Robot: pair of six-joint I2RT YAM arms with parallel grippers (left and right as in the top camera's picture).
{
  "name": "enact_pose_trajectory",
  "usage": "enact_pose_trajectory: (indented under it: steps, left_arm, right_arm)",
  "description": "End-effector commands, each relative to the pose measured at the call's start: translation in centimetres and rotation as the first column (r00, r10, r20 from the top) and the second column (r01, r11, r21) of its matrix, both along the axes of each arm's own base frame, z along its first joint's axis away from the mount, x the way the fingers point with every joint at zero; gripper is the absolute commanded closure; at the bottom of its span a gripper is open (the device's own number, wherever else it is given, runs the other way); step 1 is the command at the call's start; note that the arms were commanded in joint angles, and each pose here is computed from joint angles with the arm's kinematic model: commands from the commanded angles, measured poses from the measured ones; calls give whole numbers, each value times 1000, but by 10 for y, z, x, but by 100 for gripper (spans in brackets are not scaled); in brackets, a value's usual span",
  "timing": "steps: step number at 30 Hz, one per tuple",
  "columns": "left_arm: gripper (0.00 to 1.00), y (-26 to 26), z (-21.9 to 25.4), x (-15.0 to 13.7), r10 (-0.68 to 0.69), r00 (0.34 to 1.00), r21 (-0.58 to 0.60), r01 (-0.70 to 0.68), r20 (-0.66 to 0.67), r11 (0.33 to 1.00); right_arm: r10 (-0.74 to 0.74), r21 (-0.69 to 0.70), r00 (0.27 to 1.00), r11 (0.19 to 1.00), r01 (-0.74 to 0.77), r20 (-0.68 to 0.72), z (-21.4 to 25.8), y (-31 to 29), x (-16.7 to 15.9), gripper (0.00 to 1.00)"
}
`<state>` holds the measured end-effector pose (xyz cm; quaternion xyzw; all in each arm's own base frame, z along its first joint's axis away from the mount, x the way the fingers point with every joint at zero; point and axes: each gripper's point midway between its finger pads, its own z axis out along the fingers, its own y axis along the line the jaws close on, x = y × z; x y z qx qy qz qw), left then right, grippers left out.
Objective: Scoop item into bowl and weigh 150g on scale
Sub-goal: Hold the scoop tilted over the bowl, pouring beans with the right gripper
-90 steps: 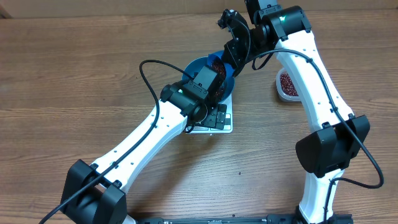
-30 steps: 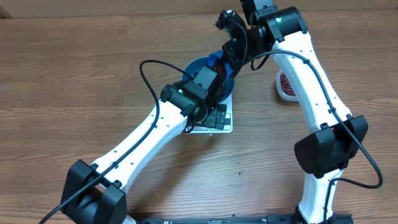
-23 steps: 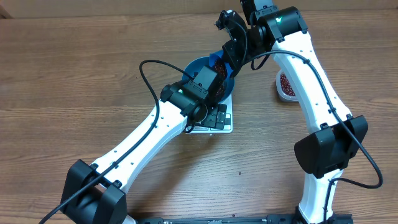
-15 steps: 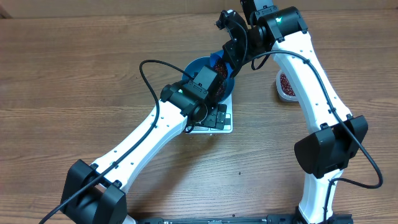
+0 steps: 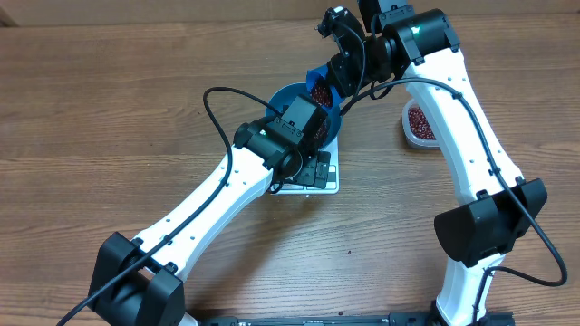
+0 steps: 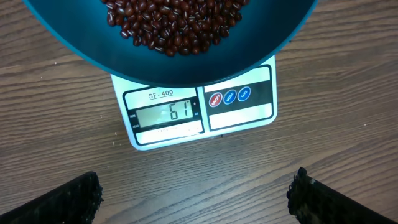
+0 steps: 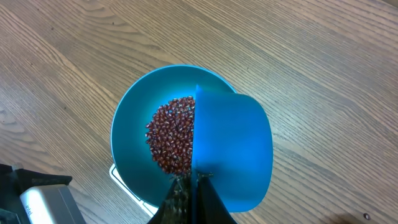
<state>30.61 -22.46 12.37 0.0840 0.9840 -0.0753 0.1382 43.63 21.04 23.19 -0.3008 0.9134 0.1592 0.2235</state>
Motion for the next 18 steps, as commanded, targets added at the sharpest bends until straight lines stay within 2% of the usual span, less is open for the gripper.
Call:
enact_pose_trajectory:
  steps: [1,18]
  left_arm:
    - [0,1,-6,-2,-17,1000,8,17,-14,1000]
    - [1,1,-6,-2,-17,1000,8,17,-14,1000]
  right_arm:
    - [-12,10,995,1000,11,97,34,-1,1,96]
    - [-49,-9,996,999,50,79,31,-6,0,96]
